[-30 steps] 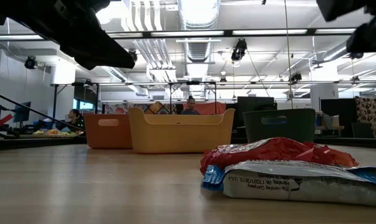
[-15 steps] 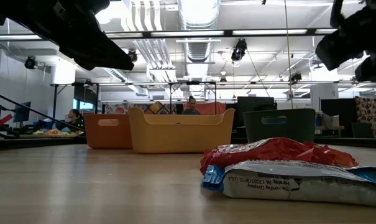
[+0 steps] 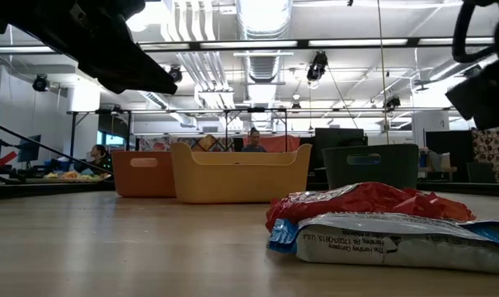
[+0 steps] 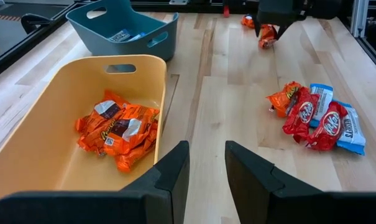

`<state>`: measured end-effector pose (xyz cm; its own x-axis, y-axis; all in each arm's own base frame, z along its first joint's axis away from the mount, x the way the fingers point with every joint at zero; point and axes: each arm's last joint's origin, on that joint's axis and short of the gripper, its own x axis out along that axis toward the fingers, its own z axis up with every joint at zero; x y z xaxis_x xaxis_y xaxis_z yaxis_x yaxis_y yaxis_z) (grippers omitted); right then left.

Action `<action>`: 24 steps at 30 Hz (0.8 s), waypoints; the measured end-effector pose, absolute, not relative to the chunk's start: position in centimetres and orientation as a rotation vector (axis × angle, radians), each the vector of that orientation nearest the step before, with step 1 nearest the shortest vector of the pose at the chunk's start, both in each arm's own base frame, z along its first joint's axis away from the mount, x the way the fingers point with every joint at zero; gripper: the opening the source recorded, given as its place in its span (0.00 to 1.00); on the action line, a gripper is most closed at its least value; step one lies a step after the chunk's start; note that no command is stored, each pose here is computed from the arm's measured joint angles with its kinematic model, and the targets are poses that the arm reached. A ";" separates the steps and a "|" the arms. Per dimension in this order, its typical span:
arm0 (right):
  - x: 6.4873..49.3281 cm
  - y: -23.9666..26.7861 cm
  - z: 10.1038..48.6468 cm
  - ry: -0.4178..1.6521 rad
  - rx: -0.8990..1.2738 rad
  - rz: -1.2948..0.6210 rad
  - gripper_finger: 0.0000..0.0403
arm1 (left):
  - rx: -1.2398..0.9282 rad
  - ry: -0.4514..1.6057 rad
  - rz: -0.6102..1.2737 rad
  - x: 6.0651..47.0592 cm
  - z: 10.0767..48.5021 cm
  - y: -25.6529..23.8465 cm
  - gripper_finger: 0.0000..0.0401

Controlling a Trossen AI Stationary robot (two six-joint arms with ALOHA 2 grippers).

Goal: Sort candy
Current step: Put the orange chocolate into the yellow bin

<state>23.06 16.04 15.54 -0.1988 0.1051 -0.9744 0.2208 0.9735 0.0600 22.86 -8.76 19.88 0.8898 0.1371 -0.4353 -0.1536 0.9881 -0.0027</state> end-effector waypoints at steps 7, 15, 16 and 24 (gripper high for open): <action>22.1 16.0 14.4 1.793 0.191 -0.070 0.44 | -0.035 0.453 0.151 22.8 19.8 -8.7 0.22; 21.8 15.8 13.6 1.774 0.170 -0.014 0.41 | -0.030 0.463 0.152 22.8 19.8 -8.7 0.22; 21.8 15.8 13.6 1.774 0.167 -0.008 0.39 | -0.029 0.465 0.152 22.8 19.7 -8.7 0.22; 21.7 15.8 13.9 1.758 0.159 0.016 0.21 | -0.014 0.492 0.156 22.6 19.5 -8.7 0.22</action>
